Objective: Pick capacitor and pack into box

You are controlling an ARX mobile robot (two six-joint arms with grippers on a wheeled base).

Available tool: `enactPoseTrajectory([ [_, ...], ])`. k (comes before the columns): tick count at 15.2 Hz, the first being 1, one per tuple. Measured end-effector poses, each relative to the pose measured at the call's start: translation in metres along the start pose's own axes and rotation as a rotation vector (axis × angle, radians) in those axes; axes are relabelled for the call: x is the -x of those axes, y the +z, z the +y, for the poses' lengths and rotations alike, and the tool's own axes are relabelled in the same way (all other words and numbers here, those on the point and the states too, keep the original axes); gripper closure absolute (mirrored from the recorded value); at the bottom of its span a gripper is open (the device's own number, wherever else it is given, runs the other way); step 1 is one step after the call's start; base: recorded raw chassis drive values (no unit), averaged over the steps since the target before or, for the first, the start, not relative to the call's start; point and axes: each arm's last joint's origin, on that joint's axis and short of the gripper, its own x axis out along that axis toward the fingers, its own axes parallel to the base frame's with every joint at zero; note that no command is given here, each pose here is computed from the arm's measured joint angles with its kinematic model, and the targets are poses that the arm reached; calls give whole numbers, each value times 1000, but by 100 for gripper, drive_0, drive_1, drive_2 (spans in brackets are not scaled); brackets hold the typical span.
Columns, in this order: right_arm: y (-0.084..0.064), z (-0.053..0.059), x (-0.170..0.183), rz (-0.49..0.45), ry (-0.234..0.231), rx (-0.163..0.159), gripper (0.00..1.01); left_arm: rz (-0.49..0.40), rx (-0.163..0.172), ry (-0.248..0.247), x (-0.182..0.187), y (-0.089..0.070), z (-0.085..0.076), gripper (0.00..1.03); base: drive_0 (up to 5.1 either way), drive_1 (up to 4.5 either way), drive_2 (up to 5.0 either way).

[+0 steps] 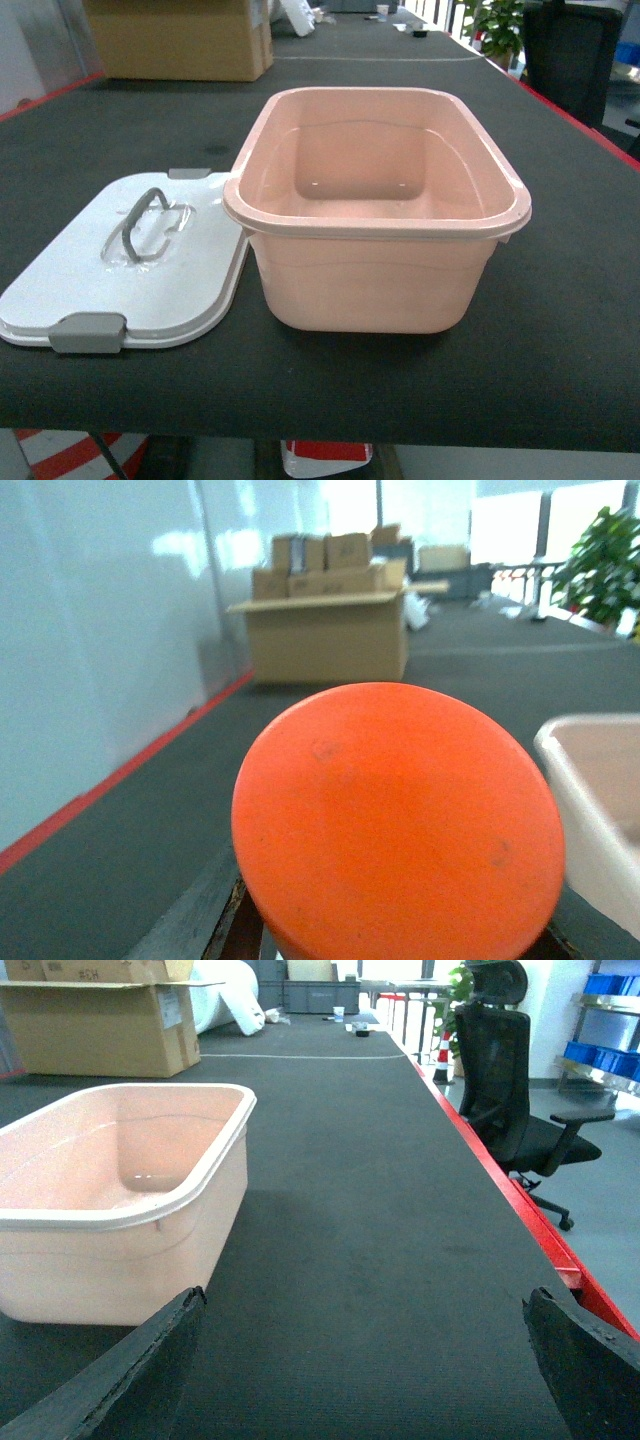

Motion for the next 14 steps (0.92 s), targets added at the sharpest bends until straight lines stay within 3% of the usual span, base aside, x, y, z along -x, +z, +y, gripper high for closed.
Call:
enactPoseTrajectory([
  [1,0,0,0,0,0,0,3,-47,16,-45,-32,14,-15,58,0,0,0],
  [2,0,0,0,0,0,0,3,-27,12,-84,-58,17,-29,58,0,0,0],
  [4,0,0,0,0,0,0,3,85,-10,-192,-119,0,-86,58,0,0,0],
  [5,0,0,0,0,0,0,3,108,-15,-222,-132,-5,-105,58,0,0,0],
  [6,0,0,0,1,0,0,3,128,1,-276,-156,-7,-145,58,0,0,0],
  [8,0,0,0,0,0,0,3,135,31,-337,-175,-5,-187,58,0,0,0],
  [9,0,0,0,0,0,0,3,127,49,-364,-181,-5,-208,49,0,0,0],
  [10,0,0,0,0,0,0,3,132,57,-385,-182,-7,-222,36,0,0,0],
  [12,0,0,0,0,0,0,3,134,66,-400,-177,-7,-230,17,0,0,0],
  [13,0,0,0,0,0,0,3,124,76,-389,-175,-2,-224,3,0,0,0],
  [14,0,0,0,1,0,0,3,126,73,-369,-173,2,-210,5,0,0,0],
])
